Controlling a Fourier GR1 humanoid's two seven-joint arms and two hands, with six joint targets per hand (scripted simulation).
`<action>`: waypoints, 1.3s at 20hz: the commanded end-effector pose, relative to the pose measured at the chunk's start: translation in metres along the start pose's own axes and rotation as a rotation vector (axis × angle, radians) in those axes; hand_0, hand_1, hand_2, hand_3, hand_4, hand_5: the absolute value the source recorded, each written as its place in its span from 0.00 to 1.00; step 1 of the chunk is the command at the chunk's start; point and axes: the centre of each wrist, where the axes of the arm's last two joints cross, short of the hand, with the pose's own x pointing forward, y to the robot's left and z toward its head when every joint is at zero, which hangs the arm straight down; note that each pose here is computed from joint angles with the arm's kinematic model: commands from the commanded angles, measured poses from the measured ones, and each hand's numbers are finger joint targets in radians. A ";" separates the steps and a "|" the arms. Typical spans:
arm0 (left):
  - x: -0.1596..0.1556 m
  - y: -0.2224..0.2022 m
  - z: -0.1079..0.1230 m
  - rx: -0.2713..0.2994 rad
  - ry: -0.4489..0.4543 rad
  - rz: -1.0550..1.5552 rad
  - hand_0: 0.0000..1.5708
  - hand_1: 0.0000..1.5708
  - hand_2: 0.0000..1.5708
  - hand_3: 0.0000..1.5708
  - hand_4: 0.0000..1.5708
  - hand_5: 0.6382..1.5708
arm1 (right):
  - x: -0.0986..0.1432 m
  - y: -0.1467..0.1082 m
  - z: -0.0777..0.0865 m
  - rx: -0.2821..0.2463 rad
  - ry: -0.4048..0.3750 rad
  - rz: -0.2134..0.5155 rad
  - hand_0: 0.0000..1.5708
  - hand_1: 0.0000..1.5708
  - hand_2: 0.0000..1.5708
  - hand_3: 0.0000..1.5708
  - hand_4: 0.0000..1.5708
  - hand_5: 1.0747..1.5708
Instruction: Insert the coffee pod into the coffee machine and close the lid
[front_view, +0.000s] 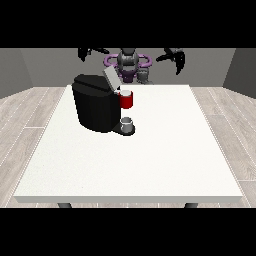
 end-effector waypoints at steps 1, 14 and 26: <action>0.019 -0.008 -0.003 -0.023 -0.033 0.017 0.00 0.00 0.00 0.00 0.23 1.00 | 0.020 -0.011 -0.014 0.016 -0.059 0.048 0.00 0.00 0.00 0.00 0.15 1.00; 0.052 -0.016 0.014 0.015 -0.164 -0.019 0.00 0.00 0.00 0.00 0.18 1.00 | 0.069 -0.034 -0.058 0.006 -0.027 -0.176 0.00 0.00 0.00 0.00 0.06 1.00; 0.080 0.014 0.040 0.085 -0.282 -0.036 0.00 0.00 0.00 0.00 0.23 1.00 | 0.087 0.009 -0.078 0.061 -0.071 -0.120 0.00 0.00 0.00 0.00 0.00 1.00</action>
